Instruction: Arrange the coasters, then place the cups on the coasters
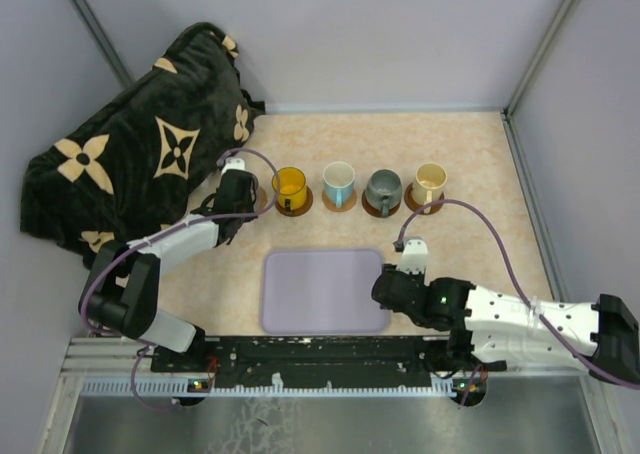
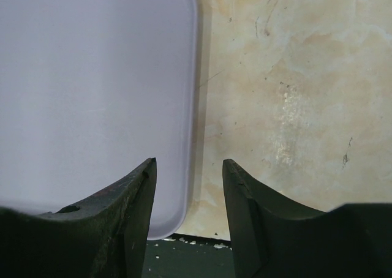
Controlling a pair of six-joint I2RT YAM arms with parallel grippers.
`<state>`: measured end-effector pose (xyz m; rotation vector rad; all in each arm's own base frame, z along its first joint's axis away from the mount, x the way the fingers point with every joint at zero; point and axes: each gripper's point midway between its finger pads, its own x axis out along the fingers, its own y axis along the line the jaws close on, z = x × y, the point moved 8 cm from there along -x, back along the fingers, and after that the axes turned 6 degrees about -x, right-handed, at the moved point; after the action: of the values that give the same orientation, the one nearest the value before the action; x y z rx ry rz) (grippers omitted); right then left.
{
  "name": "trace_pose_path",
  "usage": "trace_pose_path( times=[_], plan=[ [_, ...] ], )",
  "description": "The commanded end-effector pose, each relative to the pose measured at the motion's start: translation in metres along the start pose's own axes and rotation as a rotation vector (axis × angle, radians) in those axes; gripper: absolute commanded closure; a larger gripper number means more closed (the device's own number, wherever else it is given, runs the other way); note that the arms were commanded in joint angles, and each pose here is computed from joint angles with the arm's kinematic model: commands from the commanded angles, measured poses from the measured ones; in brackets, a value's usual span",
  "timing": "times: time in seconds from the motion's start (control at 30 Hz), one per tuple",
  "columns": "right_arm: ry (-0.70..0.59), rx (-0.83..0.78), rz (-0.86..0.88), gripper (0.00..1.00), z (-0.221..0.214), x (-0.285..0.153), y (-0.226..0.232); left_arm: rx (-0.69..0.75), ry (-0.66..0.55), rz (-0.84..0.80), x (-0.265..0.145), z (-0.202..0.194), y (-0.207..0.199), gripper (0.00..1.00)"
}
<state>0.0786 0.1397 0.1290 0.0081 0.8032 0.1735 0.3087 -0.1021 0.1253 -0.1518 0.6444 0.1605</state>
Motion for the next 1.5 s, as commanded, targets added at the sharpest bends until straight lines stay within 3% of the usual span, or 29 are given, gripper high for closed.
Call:
trace_pose_path(
  times=[0.0, 0.33, 0.43, 0.7, 1.03, 1.47],
  plan=[
    [-0.045, 0.046, 0.045, 0.52, 0.014, -0.005, 0.014, -0.059, -0.118, -0.023, -0.002, 0.026, -0.005, 1.00],
    [-0.035, 0.043, 0.047, 0.52, 0.013, -0.004, 0.014, -0.055, -0.093, -0.008, 0.000, 0.018, -0.003, 1.00],
    [-0.035, 0.041, 0.046, 0.52, 0.012, -0.004, 0.014, -0.051, -0.079, -0.006, 0.001, 0.016, -0.003, 0.95],
    [-0.034, 0.042, 0.050, 0.51, 0.012, -0.004, 0.014, -0.023, -0.058, 0.006, 0.003, 0.013, -0.002, 0.79],
    [-0.028, 0.042, 0.053, 0.52, 0.011, -0.003, 0.015, -0.007, -0.040, 0.017, 0.004, 0.012, -0.001, 0.41],
    [-0.033, 0.048, 0.060, 0.52, 0.012, -0.003, 0.017, 0.002, 0.003, 0.019, -0.010, 0.007, 0.006, 0.38]
  ],
)
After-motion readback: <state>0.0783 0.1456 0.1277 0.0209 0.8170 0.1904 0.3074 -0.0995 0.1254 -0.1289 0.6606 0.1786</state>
